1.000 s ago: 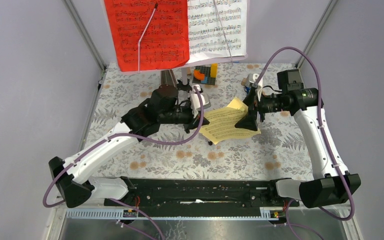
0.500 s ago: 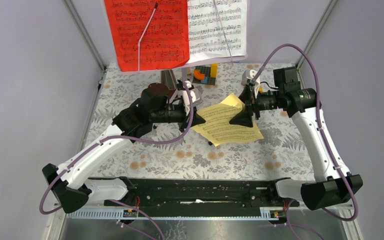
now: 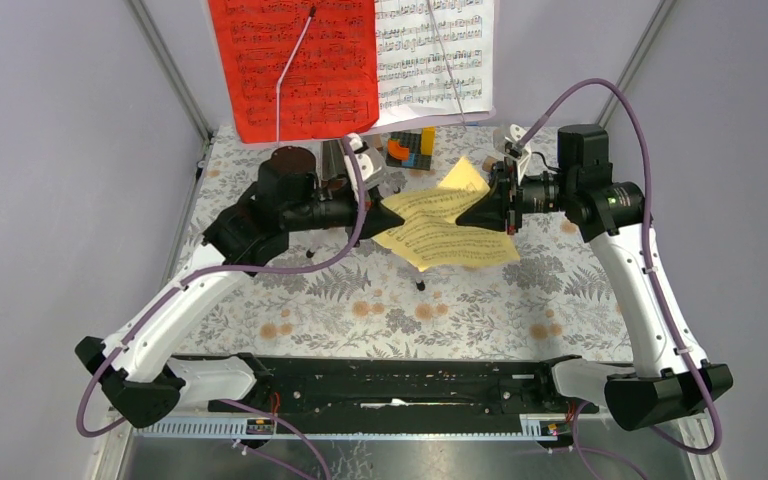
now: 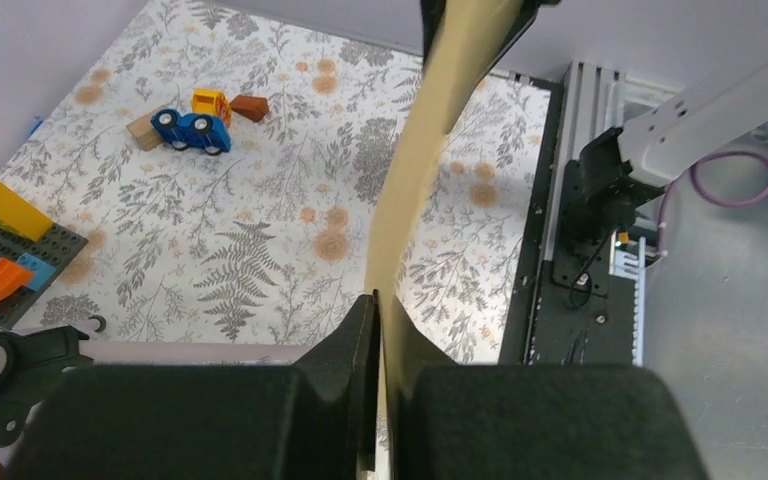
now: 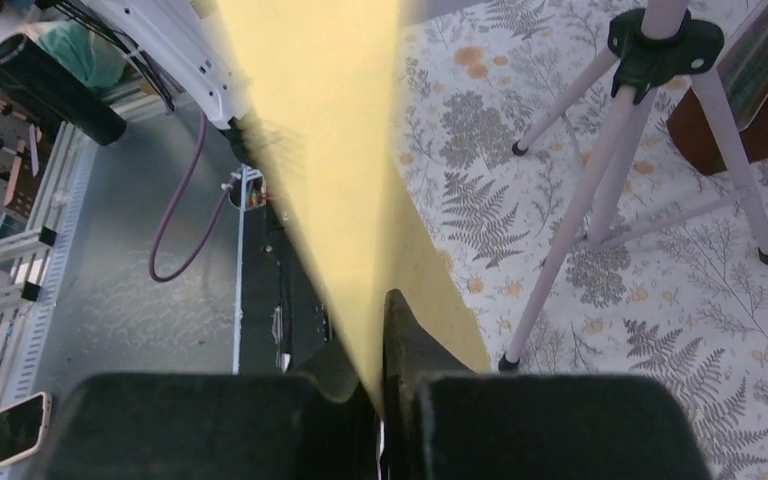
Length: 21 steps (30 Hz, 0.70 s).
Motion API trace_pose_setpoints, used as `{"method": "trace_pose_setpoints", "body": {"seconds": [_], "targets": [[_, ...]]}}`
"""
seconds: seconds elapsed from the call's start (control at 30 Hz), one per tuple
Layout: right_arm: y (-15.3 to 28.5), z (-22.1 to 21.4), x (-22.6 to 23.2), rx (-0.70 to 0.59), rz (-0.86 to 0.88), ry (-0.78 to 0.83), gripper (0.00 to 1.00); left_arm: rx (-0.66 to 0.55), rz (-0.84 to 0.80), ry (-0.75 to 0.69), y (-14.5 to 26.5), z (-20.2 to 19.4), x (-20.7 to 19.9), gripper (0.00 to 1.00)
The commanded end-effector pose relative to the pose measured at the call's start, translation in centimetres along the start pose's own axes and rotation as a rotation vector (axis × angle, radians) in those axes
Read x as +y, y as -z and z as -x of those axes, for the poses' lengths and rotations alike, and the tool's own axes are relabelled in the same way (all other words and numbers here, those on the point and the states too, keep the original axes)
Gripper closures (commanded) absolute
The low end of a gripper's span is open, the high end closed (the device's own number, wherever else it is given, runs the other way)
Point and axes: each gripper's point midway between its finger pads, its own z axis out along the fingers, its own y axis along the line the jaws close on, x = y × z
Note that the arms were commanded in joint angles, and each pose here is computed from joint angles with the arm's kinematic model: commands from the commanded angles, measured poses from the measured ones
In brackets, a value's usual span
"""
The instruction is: Set up the instrument practice props
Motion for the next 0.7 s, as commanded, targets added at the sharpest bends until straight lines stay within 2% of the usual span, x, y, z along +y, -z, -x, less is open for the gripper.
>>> {"method": "trace_pose_setpoints", "body": {"seconds": [0.0, 0.1, 0.23, 0.4, 0.67], "targets": [[0.0, 4.3, 1.5, -0.076, 0.004, 0.035, 1.0, -0.09, 0.011, -0.059, 2.2, 5.0, -0.7, 0.85], [-0.4, 6.1, 1.7, -0.089, 0.012, 0.026, 1.0, -0.118, 0.052, -0.099, 3.4, 7.1, -0.5, 0.65], [-1.0, 9.0, 2.7, -0.118, 0.027, 0.056, 1.0, -0.169, 0.133, -0.153, 5.5, 10.2, 0.1, 0.46], [-1.3, 13.1, 3.7, -0.179, 0.05, 0.057, 1.0, -0.232, 0.245, -0.217, 8.4, 13.8, 0.8, 0.29], [-1.3, 20.4, 3.1, -0.283, 0.023, 0.077, 1.0, -0.392, 0.472, -0.218, 13.4, 19.6, 2.9, 0.1]]}}
